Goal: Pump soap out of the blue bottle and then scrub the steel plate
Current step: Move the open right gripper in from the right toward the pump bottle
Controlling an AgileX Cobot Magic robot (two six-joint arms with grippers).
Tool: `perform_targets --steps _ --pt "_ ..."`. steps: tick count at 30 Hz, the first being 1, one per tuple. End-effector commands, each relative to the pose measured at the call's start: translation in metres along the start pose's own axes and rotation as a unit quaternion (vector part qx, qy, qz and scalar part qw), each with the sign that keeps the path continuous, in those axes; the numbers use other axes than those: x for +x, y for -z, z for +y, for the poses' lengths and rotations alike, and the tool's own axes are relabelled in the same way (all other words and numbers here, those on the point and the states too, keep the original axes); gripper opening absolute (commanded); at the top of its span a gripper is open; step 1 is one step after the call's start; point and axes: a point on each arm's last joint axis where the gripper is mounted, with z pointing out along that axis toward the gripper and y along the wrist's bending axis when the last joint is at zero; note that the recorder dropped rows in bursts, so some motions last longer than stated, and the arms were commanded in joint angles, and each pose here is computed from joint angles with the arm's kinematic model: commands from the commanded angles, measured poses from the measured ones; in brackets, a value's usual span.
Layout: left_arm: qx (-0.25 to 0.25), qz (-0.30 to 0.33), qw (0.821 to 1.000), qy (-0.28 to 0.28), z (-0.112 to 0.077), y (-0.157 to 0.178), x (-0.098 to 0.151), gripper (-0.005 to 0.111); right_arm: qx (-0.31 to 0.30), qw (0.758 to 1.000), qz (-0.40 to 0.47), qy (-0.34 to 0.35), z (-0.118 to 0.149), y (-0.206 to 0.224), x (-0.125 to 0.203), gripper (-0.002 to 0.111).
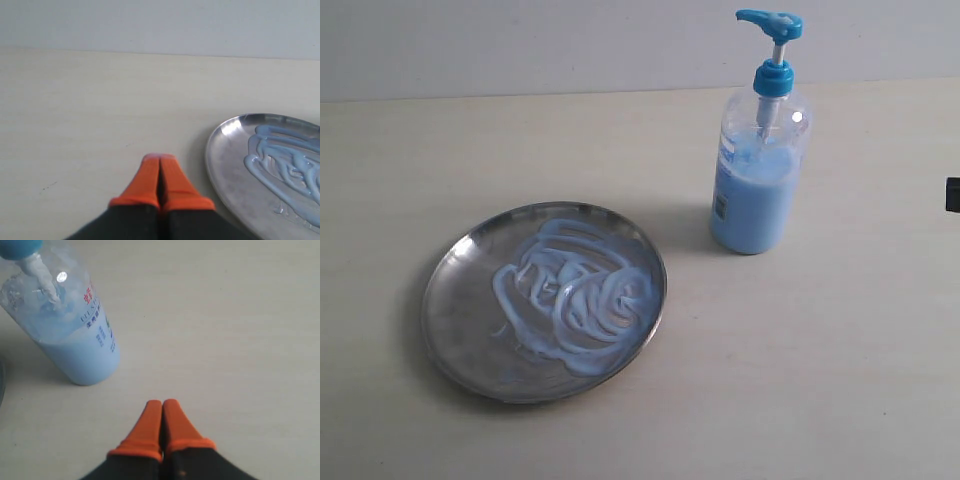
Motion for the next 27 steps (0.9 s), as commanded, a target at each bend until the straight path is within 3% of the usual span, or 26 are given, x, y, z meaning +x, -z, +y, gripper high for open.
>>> perform_targets --steps 1,22,27 --pt "0.0 -0.006 1.0 0.0 0.0 0.0 0.0 0.0 -0.008 1.0 0.019 0.007 0.001 -0.006 -0.001 0.0" --pt "0.0 -0.006 1.0 0.0 0.0 0.0 0.0 0.0 -0.047 0.993 0.099 0.035 0.008 -0.036 0.002 0.0" --pt "0.0 -0.006 1.0 0.0 0.0 0.0 0.0 0.0 -0.048 0.992 0.116 0.029 0.008 -0.044 0.005 0.013"
